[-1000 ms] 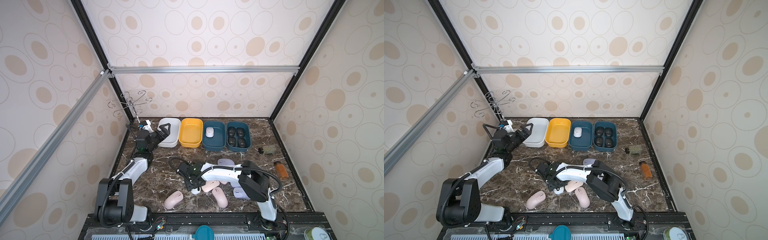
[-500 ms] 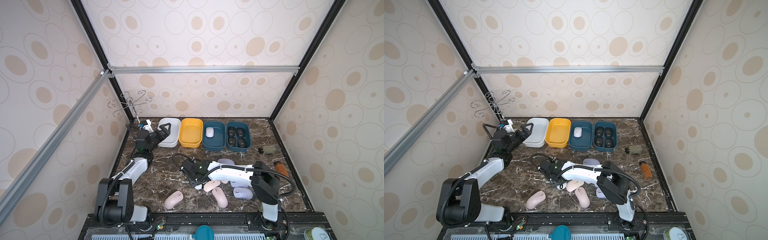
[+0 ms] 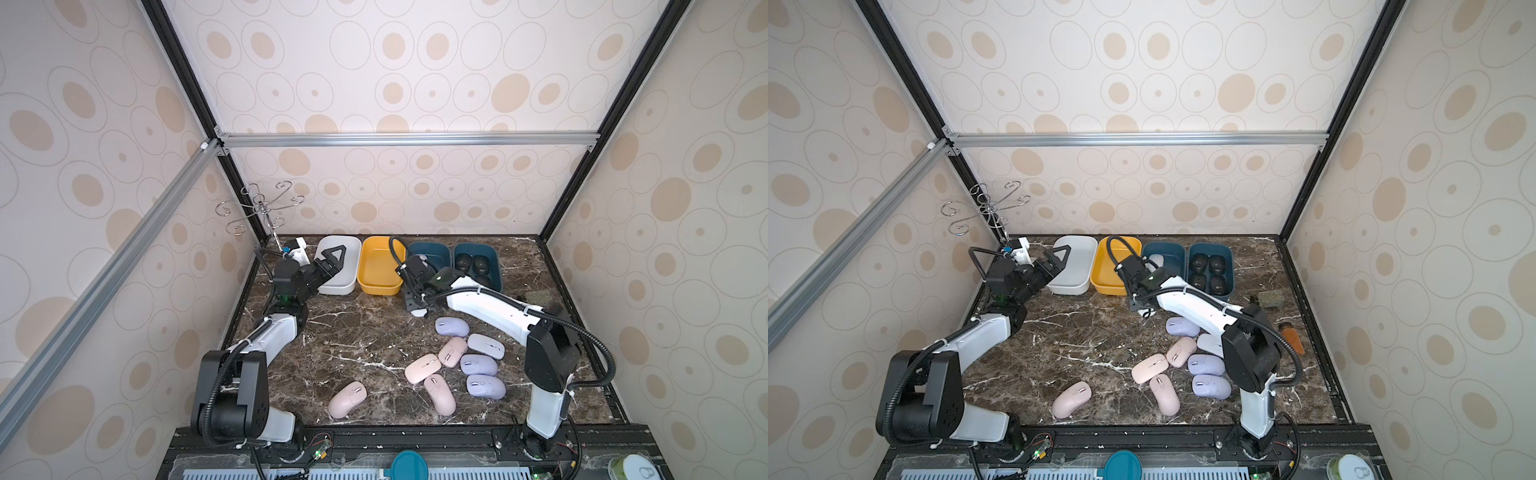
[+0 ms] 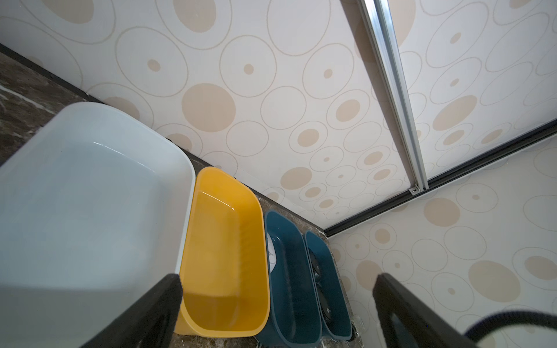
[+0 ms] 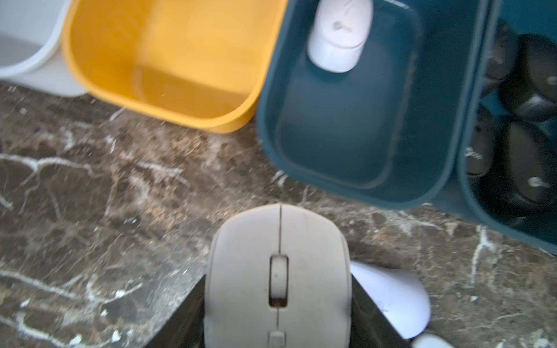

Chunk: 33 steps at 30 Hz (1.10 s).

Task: Place the mice by color into the storage box
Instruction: Place the mouse in the storage box.

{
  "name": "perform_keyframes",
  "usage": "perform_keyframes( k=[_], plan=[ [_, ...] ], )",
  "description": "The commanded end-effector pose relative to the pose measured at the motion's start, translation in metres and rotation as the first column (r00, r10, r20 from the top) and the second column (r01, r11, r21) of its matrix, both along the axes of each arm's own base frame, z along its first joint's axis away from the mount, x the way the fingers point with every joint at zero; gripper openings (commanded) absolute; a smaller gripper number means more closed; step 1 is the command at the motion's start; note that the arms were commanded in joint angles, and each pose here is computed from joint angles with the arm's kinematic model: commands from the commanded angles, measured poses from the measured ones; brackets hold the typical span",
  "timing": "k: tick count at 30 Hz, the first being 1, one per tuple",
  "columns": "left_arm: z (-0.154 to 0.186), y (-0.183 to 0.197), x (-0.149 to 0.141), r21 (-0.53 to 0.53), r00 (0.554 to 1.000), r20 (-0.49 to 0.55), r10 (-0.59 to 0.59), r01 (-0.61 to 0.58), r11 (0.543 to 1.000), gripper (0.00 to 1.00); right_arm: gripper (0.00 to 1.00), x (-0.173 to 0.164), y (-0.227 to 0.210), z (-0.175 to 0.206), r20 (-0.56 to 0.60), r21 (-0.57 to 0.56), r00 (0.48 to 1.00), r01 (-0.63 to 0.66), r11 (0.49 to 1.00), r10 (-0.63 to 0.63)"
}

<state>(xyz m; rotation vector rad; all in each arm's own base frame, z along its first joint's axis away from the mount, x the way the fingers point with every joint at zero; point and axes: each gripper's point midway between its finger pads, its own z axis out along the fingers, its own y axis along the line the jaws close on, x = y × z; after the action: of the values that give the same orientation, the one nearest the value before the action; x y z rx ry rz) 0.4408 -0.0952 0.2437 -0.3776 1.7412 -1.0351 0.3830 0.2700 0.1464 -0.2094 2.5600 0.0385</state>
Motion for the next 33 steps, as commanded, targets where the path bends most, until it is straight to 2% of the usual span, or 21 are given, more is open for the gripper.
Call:
perform_keyframes(
  k=[1, 8, 17, 19, 26, 33],
  plan=[
    [0.010, -0.026, -0.002, -0.042, 0.995, 0.032, -0.092, 0.093, 0.995, 1.00, 0.54, 0.042, -0.013, 0.022, 0.084, 0.012, 0.996, 0.011, 1.000, -0.012],
    [-0.002, -0.081, -0.015, -0.048, 0.972, 0.012, -0.233, 0.233, 0.971, 1.00, 0.54, 0.119, -0.047, 0.009, 0.093, 0.047, 0.991, 0.092, 0.995, -0.096],
    [-0.010, -0.089, -0.015, -0.030, 0.969, -0.007, -0.248, 0.248, 0.968, 1.00, 0.53, 0.187, -0.076, -0.042, 0.040, 0.019, 0.987, 0.157, 0.987, -0.157],
    [-0.013, -0.088, -0.014, -0.026, 0.969, -0.014, -0.245, 0.245, 0.969, 1.00, 0.53, 0.193, -0.078, -0.058, 0.018, 0.012, 0.987, 0.157, 0.987, -0.158],
    [-0.014, -0.089, -0.014, -0.027, 0.968, -0.014, -0.250, 0.249, 0.968, 1.00, 0.53, 0.211, -0.078, -0.077, 0.004, 0.017, 0.986, 0.167, 0.986, -0.167],
    [-0.018, -0.089, -0.013, -0.022, 0.969, -0.023, -0.247, 0.246, 0.969, 1.00, 0.55, 0.211, -0.084, -0.095, -0.024, -0.008, 0.982, 0.189, 0.982, -0.189]
  ],
)
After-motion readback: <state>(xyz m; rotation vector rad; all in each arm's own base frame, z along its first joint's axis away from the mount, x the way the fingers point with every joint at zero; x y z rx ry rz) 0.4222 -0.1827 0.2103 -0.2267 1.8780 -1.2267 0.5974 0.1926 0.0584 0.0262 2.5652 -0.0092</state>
